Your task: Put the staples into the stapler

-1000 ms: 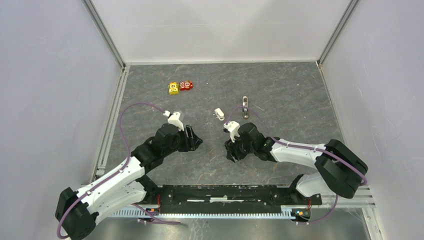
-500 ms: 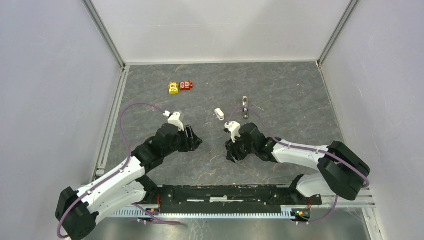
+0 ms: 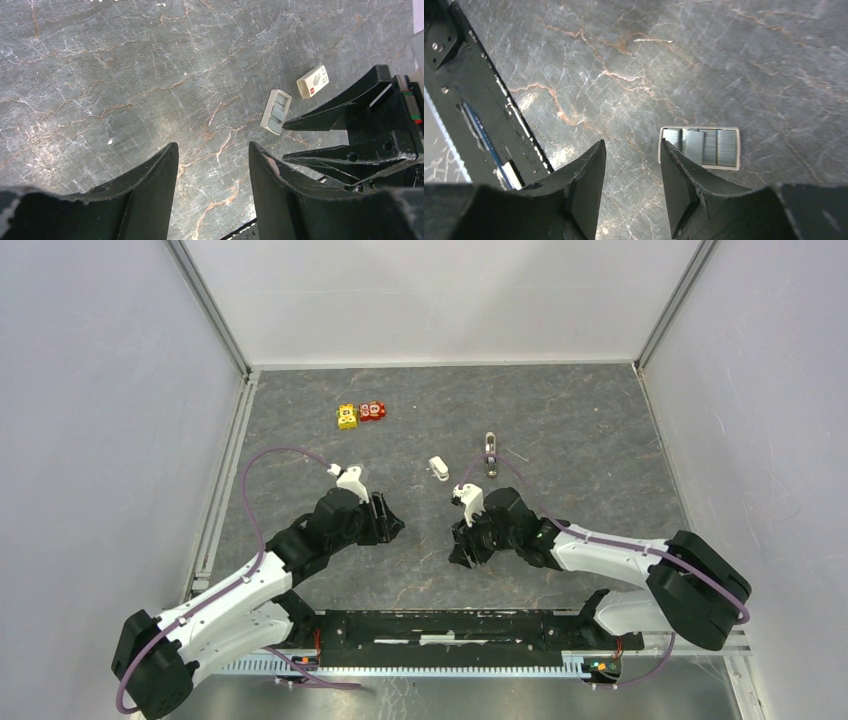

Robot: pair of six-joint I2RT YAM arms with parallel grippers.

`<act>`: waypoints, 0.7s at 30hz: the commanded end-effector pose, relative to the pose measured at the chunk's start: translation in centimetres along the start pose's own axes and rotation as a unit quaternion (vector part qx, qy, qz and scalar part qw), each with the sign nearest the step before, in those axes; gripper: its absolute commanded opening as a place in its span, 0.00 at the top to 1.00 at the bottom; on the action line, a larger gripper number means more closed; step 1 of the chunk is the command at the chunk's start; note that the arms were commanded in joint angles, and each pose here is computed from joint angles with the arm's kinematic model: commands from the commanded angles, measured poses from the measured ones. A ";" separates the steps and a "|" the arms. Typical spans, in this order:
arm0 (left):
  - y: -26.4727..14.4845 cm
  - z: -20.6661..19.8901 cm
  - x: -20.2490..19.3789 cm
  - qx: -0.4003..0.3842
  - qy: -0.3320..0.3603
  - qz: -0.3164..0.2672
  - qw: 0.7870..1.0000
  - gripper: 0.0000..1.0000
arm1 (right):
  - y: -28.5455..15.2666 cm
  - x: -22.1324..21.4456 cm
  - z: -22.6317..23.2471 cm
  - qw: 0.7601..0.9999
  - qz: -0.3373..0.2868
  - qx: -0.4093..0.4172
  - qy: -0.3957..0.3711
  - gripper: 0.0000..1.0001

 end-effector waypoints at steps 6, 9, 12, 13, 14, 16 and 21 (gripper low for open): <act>0.0 -0.2 0.2 -0.001 -0.021 -0.019 1.000 0.40 | -0.9 2.4 -1.5 0.992 -0.017 -0.118 -0.038 0.54; -0.1 -0.1 0.2 0.003 -0.019 -0.021 1.000 0.40 | -0.7 2.2 -1.7 0.992 -0.007 -0.121 -0.045 0.58; -0.2 0.0 0.2 0.003 -0.019 -0.023 1.000 0.40 | -0.5 2.1 -1.9 0.991 0.002 -0.128 -0.048 0.60; -0.1 0.0 0.1 0.002 -0.021 -0.023 1.000 0.40 | -0.4 2.2 -1.9 0.990 0.002 -0.129 -0.050 0.61; -0.1 0.0 0.1 0.002 -0.020 -0.022 1.000 0.40 | -0.4 2.2 -2.0 0.990 0.003 -0.133 -0.051 0.61; 0.0 0.0 0.1 0.003 -0.020 -0.022 1.000 0.40 | -0.3 2.3 -2.1 0.990 0.006 -0.134 -0.054 0.61; -0.1 -0.1 0.2 0.003 -0.018 -0.023 1.000 0.39 | 0.2 2.3 -2.2 0.990 0.012 -0.129 -0.056 0.63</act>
Point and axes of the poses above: each gripper's point midway between its finger pads, its own y axis out along the fingers, its own z axis along the line the jaws close on, x = y × z, the point moved 10 cm from there along -y, back along the fingers, and after that the axes turned 1 degree about -y, right-handed, at the moved point
